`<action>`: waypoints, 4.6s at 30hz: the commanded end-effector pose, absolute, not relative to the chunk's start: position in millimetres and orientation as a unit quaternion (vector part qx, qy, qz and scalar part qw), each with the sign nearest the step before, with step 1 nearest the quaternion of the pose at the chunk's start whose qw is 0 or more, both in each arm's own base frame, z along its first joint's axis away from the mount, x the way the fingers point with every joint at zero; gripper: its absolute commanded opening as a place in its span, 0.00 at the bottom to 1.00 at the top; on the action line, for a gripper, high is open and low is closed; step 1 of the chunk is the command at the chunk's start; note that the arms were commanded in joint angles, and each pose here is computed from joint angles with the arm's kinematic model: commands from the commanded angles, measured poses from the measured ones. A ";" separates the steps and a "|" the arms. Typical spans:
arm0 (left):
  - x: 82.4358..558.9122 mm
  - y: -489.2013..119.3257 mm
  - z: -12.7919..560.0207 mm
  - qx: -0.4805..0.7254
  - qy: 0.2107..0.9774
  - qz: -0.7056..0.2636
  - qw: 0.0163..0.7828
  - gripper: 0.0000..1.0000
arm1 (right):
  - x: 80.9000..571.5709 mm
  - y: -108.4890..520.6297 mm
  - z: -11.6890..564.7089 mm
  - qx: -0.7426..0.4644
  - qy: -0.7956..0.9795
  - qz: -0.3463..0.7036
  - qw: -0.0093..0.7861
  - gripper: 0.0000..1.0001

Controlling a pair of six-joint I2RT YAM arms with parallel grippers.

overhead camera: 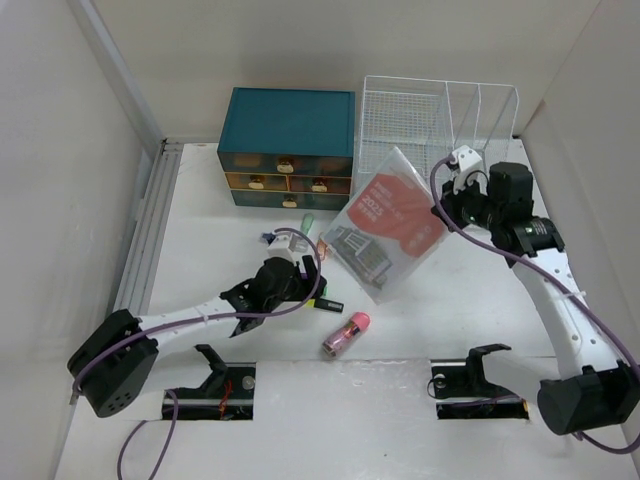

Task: Organize the desk

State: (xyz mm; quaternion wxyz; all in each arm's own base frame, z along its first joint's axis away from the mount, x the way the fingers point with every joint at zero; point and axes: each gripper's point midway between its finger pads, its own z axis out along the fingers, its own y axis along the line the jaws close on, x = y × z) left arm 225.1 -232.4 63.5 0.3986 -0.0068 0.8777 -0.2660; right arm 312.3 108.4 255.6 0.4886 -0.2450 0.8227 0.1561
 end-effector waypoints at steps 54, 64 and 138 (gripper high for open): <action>227.4 -305.7 267.0 0.303 0.563 -0.575 0.510 0.68 | 245.7 143.2 418.2 -0.433 0.631 0.124 0.632 0.00; 235.1 -312.6 270.8 0.306 0.556 -0.581 0.510 0.04 | 234.8 164.0 418.2 -0.460 0.612 0.182 0.617 0.00; 255.5 -238.5 410.9 0.130 0.567 -0.471 0.663 1.00 | 314.4 80.2 521.8 -0.184 0.557 0.124 0.801 0.00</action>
